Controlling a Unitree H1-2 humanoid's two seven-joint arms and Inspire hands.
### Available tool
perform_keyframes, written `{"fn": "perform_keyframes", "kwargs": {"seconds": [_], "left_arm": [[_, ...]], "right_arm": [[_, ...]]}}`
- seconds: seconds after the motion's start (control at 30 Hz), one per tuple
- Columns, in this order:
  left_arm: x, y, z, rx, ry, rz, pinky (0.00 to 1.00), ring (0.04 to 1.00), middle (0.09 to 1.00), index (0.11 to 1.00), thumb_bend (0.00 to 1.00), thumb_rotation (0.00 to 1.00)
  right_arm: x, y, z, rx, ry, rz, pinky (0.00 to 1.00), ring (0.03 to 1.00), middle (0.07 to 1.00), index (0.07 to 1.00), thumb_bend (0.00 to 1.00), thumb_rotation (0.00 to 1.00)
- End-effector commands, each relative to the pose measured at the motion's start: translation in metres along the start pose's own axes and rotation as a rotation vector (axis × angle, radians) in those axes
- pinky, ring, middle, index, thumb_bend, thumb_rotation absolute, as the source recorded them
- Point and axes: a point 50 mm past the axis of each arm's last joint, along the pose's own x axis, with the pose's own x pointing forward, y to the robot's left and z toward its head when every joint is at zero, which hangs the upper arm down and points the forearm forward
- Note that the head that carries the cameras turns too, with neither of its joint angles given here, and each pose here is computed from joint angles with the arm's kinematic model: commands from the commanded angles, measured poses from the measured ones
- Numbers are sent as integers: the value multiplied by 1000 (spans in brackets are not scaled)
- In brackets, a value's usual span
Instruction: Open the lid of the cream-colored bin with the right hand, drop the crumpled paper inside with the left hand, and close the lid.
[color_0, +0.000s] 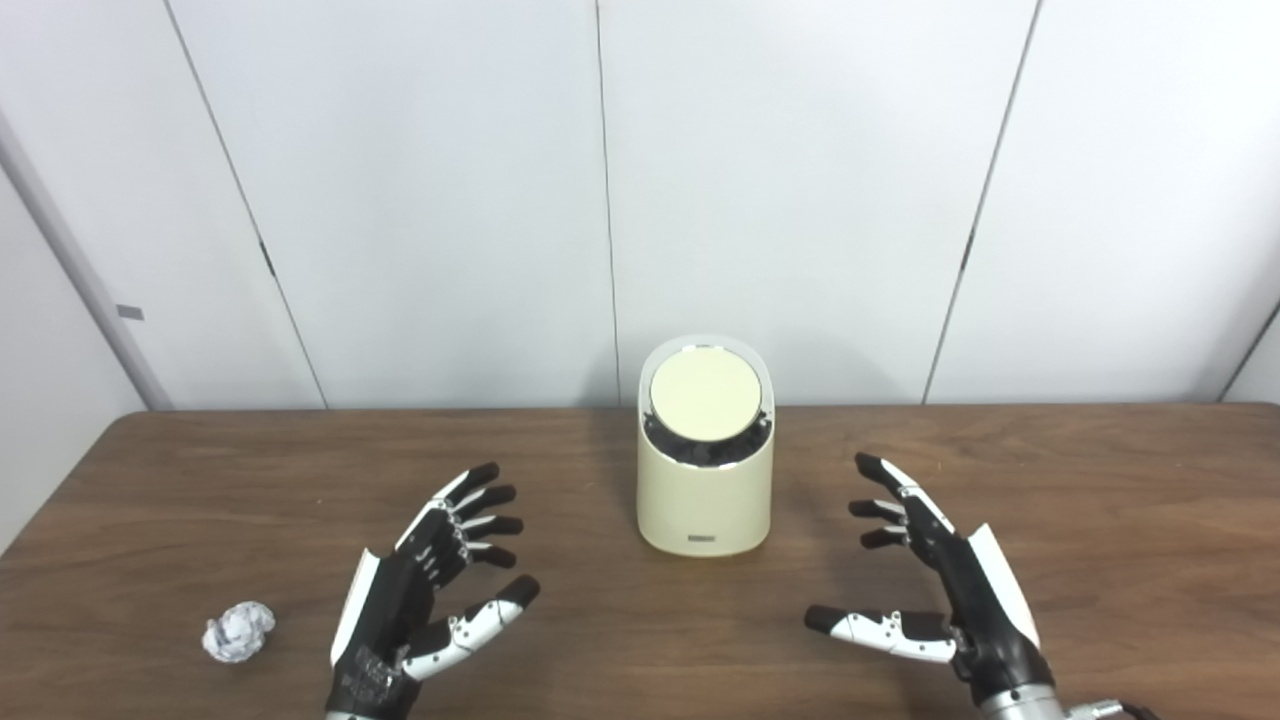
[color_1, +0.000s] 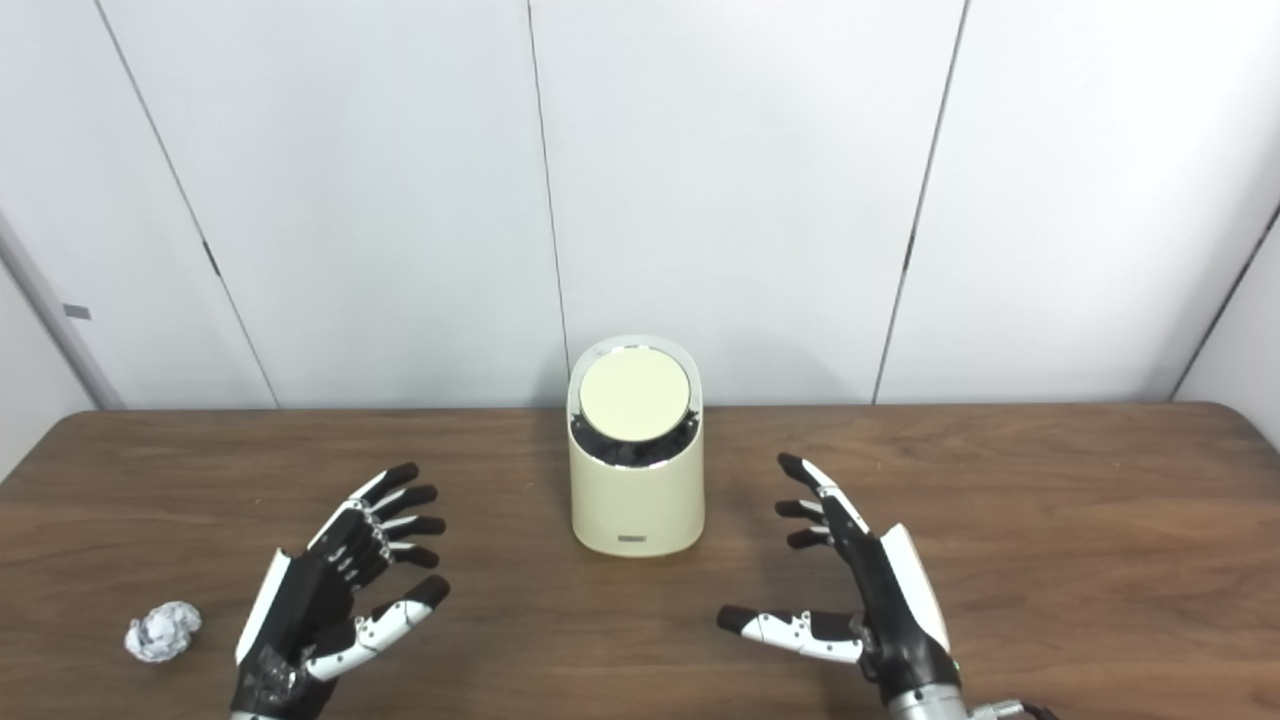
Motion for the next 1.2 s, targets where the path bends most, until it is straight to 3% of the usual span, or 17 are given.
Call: {"fn": "perform_keyframes", "kwargs": {"seconds": [0.0, 0.3, 0.47, 0.6, 0.73, 1.17], "left_arm": [[12, 2, 11, 6, -79, 6, 601, 719, 816, 878, 675, 169], [6, 4, 9, 9, -50, -7, 606, 727, 819, 864, 653, 176], [-3, 12, 8, 47, -25, -7, 615, 727, 817, 856, 656, 170], [-7, 17, 9, 59, -23, -7, 621, 732, 821, 857, 655, 154], [-9, 17, 9, 56, -23, -11, 625, 735, 821, 860, 655, 134], [-5, 13, 6, 38, -23, -16, 632, 734, 825, 864, 647, 113]], "right_arm": [[8, -4, 12, -4, -54, -31, 639, 769, 896, 898, 794, 309], [9, -5, 13, 10, -73, -35, 629, 786, 909, 905, 763, 353], [22, -7, 19, -1, -92, -43, 663, 803, 913, 906, 736, 307], [40, -11, 31, -29, -110, -50, 725, 824, 909, 894, 748, 311], [65, -13, 45, -85, -98, -67, 703, 833, 893, 888, 818, 387], [131, -19, 89, -197, -94, -42, 711, 869, 923, 931, 797, 426]]}}
